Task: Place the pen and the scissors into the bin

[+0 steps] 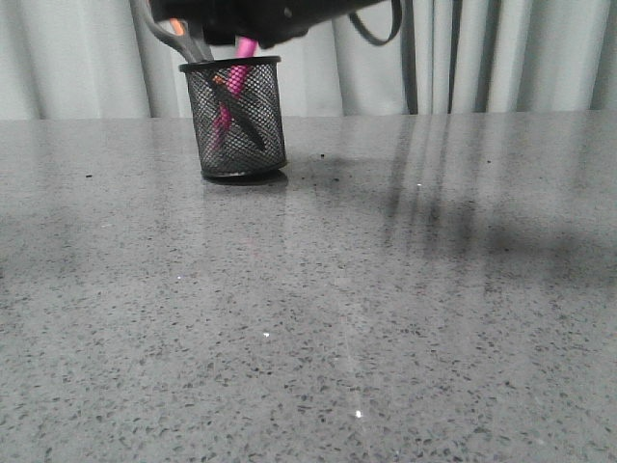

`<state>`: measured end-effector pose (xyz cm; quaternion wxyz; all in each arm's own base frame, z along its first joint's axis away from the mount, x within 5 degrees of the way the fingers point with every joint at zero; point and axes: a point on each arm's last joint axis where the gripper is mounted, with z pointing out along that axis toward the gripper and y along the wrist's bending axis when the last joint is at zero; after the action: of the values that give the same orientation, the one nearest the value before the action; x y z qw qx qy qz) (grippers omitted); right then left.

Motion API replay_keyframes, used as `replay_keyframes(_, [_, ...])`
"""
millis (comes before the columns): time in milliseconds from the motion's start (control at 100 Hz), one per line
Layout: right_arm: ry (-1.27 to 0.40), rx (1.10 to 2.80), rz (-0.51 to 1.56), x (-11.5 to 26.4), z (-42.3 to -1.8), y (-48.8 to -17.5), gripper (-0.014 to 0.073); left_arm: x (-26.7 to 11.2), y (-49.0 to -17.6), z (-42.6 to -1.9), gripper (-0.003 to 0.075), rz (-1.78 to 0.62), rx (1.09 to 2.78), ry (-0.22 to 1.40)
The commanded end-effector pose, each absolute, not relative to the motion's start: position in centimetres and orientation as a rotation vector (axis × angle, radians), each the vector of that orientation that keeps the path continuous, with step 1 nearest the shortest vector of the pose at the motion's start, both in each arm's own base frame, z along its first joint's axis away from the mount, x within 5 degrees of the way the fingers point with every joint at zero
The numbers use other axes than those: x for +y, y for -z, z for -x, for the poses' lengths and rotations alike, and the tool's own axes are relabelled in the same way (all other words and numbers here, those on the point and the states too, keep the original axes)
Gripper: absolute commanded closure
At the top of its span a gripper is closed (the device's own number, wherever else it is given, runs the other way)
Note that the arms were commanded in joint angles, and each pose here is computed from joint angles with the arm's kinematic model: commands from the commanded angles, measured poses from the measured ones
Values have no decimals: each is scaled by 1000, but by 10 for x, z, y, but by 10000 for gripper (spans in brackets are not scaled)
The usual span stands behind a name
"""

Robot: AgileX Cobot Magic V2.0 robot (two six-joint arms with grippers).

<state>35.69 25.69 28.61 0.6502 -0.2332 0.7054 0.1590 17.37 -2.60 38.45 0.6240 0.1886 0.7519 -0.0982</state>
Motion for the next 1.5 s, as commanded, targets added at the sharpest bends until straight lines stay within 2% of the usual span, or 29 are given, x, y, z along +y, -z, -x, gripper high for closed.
replay_keyframes(0, [-363,1377,446,245,-347,-345,267,-27,-398,-171,739,-383,1668,246])
replay_keyframes(150, [-336,1272,423,230,-334,-380,275,-26,-398,-171,739,-380,1667,243])
replay_keyframes(220, [-308,1228,413,217,-325,-399,333,-26,-399,-172,740,-377,1665,240])
replay_keyframes(290, [-290,1189,383,199,-316,-418,440,-26,-399,-172,739,-377,1665,240])
replay_keyframes(400, [-255,1158,338,166,-298,-441,671,-26,-399,-171,740,-377,1664,239])
replay_keyframes(560, [-179,1173,285,115,-266,-448,665,-25,-398,-168,740,-367,1656,228])
replay_keyframes(700, [-103,1204,240,77,-233,-430,665,-17,-384,-155,740,-259,1623,156])
replay_keyframes(830, [-38,1262,210,48,-197,-395,665,-13,-355,-133,740,-197,1608,91])
replay_keyframes(990, [-1,1304,195,30,-155,-344,665,-8,-319,-100,739,-97,1566,62])
replay_keyframes(1200, [-5,1301,175,17,-108,-290,665,-10,-283,-66,740,-84,1488,44])
replay_keyframes(1340, [-45,1283,98,10,-90,-271,665,-11,-271,-53,739,-91,1429,38])
replay_keyframes(1490, [-70,1244,87,7,-77,-271,665,-12,-264,-47,739,-85,1400,53])
